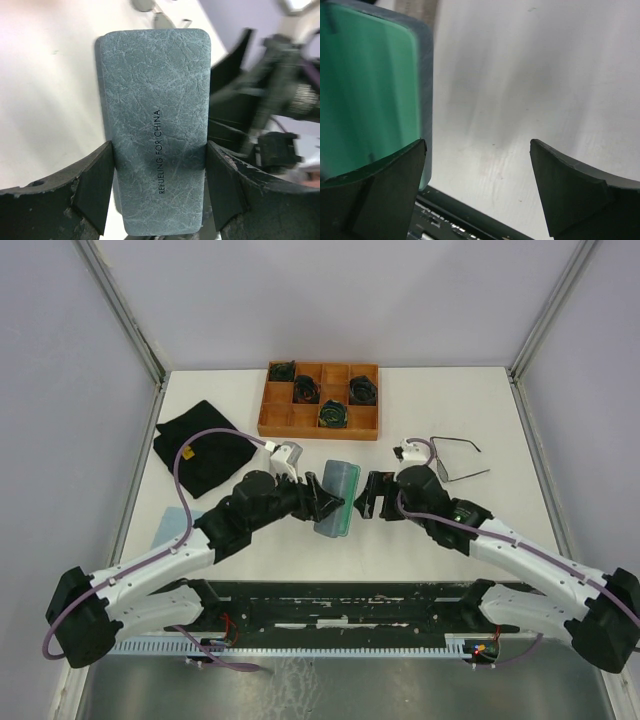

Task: Organize the sunglasses
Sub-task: Open the sunglasses case, then place the sunglasses case at the center of the board.

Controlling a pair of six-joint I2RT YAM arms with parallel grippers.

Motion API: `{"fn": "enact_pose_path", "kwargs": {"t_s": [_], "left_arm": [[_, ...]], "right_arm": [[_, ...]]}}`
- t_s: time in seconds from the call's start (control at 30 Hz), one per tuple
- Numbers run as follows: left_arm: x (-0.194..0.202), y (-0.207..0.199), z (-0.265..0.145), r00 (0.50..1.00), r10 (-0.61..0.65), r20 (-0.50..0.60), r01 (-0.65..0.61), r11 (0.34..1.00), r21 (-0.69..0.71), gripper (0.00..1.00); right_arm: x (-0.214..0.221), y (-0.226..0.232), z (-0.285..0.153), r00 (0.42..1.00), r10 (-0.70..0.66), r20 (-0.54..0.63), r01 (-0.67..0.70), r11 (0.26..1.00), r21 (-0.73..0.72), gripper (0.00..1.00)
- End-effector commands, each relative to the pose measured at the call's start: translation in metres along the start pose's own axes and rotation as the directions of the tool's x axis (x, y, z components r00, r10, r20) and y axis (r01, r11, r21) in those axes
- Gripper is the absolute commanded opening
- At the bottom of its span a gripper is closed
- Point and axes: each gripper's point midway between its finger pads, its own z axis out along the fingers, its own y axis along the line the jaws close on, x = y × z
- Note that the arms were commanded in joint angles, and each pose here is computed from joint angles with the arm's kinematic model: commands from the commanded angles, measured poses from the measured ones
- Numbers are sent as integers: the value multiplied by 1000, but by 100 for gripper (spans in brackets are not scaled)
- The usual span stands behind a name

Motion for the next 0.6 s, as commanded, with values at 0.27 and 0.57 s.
{"fn": "enact_pose_path", "kwargs": {"t_s": [0.27, 0.57], "left_arm": [[-43, -54, -17, 993, 18, 121, -40, 983, 180, 3], [-29, -18, 6, 997, 48, 68, -52, 997, 63, 3]], "right_arm": [[-12, -37, -5, 998, -31, 60, 19, 981, 192, 93], [-26, -63, -70, 982, -145, 119, 109, 958, 267, 93]]}}
